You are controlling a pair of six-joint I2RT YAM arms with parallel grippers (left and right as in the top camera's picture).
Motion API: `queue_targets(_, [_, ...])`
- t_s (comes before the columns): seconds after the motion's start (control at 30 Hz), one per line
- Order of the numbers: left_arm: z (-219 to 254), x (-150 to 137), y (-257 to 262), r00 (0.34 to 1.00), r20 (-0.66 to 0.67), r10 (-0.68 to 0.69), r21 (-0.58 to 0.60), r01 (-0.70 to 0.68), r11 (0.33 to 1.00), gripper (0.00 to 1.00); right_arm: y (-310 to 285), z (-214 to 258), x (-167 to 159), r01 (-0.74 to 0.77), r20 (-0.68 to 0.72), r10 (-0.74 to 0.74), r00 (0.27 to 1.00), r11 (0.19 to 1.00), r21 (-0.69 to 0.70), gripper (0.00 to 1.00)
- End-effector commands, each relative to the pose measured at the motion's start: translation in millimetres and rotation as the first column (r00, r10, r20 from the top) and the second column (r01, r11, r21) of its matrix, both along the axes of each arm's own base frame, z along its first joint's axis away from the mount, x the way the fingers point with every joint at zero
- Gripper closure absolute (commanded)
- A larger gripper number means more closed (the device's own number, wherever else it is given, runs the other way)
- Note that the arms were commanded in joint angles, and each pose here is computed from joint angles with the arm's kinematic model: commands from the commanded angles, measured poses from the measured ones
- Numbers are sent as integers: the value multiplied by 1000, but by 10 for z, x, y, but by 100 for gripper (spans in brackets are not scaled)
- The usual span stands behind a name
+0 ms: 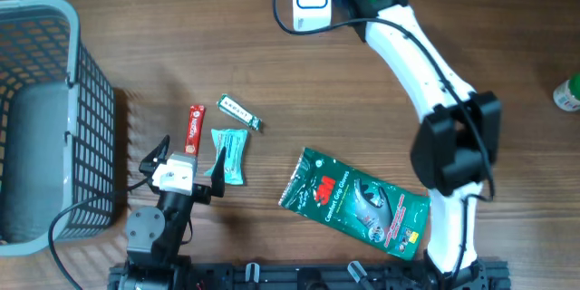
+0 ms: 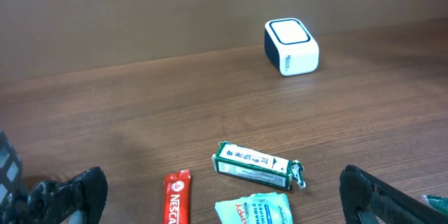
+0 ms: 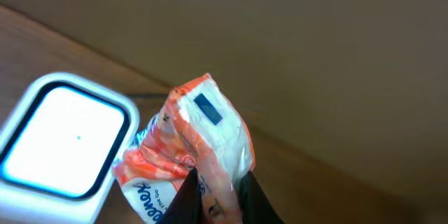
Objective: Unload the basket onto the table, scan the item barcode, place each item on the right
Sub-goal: 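Carry the red-white box to the scanner and hold it there, then place the red-white box at the right edge beside the jar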
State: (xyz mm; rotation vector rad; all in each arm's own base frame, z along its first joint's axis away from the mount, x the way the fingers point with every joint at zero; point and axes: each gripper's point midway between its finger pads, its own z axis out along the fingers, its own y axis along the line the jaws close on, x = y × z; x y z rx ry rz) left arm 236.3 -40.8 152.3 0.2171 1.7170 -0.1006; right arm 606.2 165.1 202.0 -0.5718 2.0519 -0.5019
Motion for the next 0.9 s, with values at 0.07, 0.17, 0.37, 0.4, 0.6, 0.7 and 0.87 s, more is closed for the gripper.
queue_targets(0.07, [-8,-1,-14,1000,5,-10,10,10,1000,0,382,-137,160,-82,36,117,992,853,-515,96])
queue_targets(0.17, [-8,-1,-14,1000,5,-10,10,10,1000,0,555,-174,76,-147,-26,170,985,755,-640,96])
queue_targets(0.37, [-8,-1,-14,1000,5,-10,10,10,1000,0,587,-195,26,-217,-112,203,973,629,-746,95])
queue_targets(0.4, [-8,-1,-14,1000,5,-10,10,10,1000,0,593,-269,0,-258,-156,217,964,605,-754,96])
queue_targets(0.6, [-9,-1,-14,1000,5,-10,10,10,1000,0,340,-124,-125,-189,-148,118,982,680,-708,96])
queue_targets(0.7, [-8,-1,-14,1000,5,-10,10,10,1000,0,-652,118,-210,4,-141,-107,984,809,-588,96])
queue_targets(0.87, [-8,-1,-14,1000,5,-10,10,10,1000,0,-2986,-439,-696,540,-312,-579,753,815,-211,96])
